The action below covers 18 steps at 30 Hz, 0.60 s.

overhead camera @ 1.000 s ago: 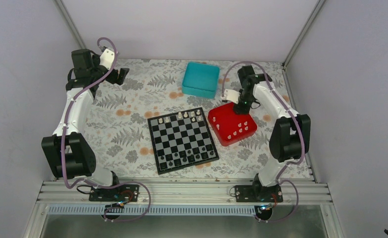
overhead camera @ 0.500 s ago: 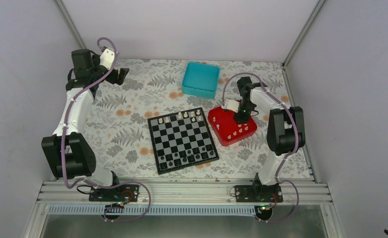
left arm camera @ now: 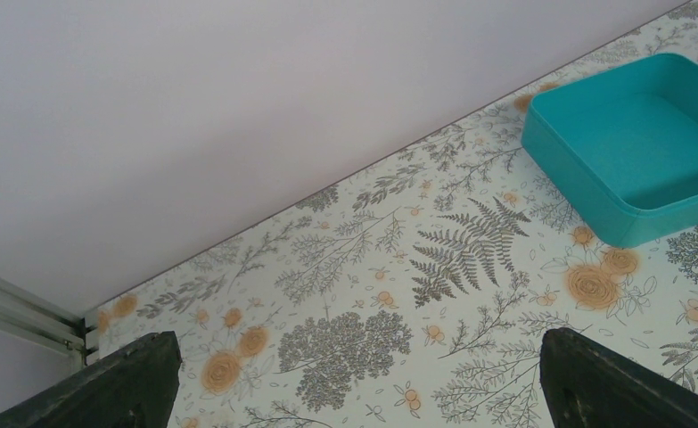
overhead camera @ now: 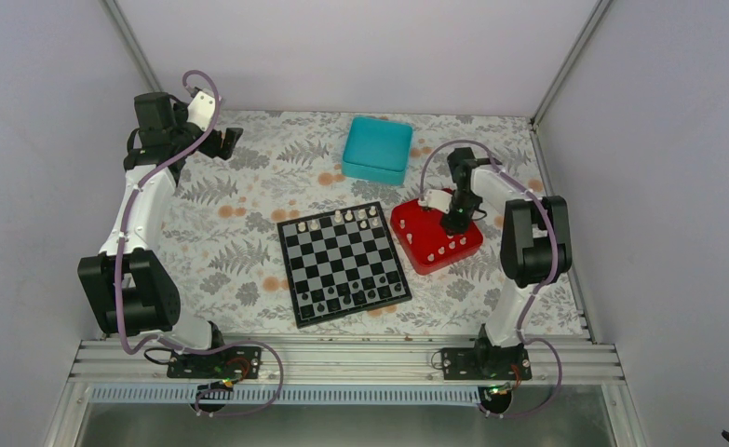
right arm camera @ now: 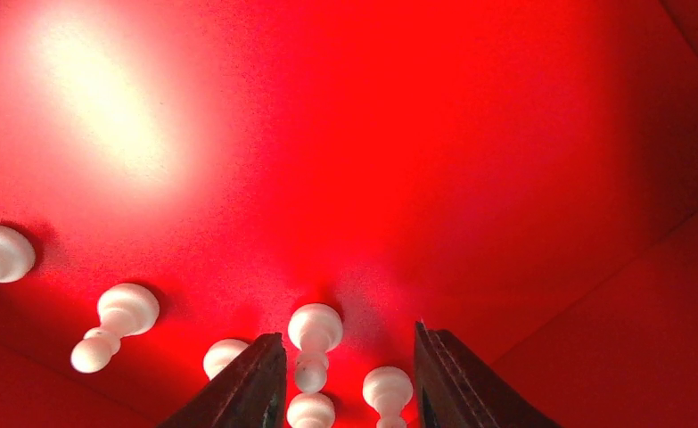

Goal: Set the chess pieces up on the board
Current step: Pick up the chess piece from the storage box.

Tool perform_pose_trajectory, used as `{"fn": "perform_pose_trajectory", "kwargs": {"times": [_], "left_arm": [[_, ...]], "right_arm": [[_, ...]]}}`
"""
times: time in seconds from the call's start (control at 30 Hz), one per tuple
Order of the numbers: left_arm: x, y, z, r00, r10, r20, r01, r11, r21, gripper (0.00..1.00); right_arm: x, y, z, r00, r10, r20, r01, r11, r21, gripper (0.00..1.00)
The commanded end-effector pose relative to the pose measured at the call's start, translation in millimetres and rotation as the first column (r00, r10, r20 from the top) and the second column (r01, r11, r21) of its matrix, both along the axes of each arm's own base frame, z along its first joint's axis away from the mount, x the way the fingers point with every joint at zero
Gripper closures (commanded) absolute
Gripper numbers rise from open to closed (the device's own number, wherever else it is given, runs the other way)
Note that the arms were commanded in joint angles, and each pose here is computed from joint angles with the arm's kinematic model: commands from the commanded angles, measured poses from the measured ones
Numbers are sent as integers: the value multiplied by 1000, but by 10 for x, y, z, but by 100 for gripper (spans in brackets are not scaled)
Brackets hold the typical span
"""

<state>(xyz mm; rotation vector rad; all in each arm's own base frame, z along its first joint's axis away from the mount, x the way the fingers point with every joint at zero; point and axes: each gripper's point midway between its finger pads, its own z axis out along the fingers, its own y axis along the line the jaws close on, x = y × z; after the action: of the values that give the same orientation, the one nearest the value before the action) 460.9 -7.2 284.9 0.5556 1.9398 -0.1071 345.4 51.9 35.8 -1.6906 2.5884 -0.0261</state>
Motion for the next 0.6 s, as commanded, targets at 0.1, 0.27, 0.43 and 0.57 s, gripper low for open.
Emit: {"fn": "perform_pose_trajectory", "kwargs": {"times": [0.1, 0.27, 0.43, 0.57], "left_arm": [[6, 16, 78, 1000, -3, 19, 3, 1000, -3, 0], [4, 20, 71, 1000, -1, 18, 1, 1000, -2, 0], [6, 15, 65, 1000, -3, 17, 3, 1000, -2, 0], [7, 17, 71, 1000, -3, 18, 3, 1000, -2, 0]], "right_arm": [[-88, -69, -67, 999, -34, -33, 34, 999, -4, 62], [-119, -72, -90, 998, -38, -48, 38, 999, -4, 63], [-141, -77, -131, 997, -41, -60, 41, 999, -5, 69], [-138, -79, -139, 997, -42, -64, 42, 999, -7, 76]]}}
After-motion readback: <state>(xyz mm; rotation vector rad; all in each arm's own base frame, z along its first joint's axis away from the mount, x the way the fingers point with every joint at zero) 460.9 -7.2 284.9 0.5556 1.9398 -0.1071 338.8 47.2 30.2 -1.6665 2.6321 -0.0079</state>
